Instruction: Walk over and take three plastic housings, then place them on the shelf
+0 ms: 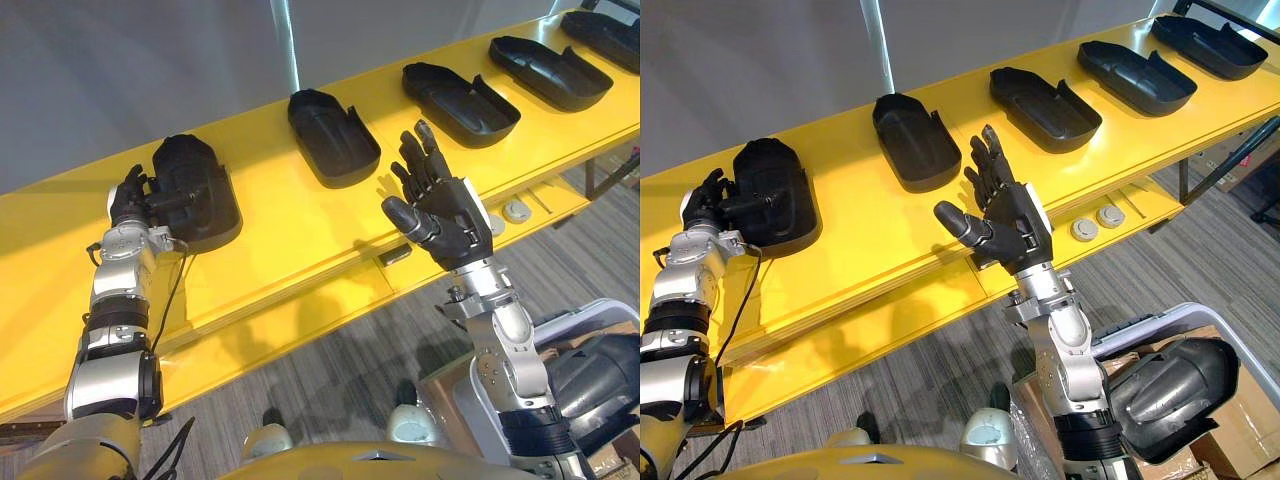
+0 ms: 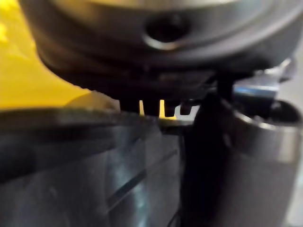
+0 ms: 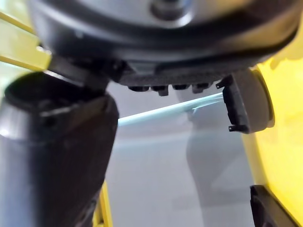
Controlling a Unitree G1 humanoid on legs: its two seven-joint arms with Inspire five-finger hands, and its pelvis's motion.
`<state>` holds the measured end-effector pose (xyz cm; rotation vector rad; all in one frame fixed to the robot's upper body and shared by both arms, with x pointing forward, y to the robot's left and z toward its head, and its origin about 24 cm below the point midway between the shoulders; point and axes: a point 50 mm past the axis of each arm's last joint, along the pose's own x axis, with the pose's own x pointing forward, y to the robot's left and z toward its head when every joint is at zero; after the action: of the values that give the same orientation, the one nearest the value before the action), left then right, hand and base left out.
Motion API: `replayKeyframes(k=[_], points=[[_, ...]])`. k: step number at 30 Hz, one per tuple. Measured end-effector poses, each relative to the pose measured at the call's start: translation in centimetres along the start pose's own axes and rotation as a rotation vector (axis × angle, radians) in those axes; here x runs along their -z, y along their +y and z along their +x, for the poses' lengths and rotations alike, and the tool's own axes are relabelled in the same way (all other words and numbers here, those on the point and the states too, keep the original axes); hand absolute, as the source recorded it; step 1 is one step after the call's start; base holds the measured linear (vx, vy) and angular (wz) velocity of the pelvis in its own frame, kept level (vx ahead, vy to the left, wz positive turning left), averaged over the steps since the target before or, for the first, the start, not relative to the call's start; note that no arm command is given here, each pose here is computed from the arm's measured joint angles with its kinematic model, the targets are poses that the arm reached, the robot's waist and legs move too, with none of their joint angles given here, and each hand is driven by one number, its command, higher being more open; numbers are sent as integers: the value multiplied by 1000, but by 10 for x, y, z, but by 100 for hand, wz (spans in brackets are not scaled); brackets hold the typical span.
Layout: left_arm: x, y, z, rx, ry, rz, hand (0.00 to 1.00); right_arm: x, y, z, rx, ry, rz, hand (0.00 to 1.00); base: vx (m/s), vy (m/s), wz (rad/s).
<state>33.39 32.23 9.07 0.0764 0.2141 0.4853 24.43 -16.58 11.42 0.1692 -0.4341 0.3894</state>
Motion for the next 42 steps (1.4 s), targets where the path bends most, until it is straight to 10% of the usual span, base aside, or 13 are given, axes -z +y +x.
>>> replayKeyframes(k=[14, 35, 36, 42], points=[[-5, 0, -5, -17, -70, -60, 100, 3, 5, 1, 7, -1, 25, 100, 0, 0, 1], [-86, 14, -84, 155, -630, -208, 100, 19, 16, -18, -16, 78, 76, 100, -3, 1, 4], [-89, 20, -94, 150, -680, -204, 0, 21, 18, -19, -19, 86, 83, 100, 32, 2, 9], [-67, 28, -160, 193, -842, -240, 0, 27, 24, -27, 10, 99, 126, 100, 10, 3, 13]])
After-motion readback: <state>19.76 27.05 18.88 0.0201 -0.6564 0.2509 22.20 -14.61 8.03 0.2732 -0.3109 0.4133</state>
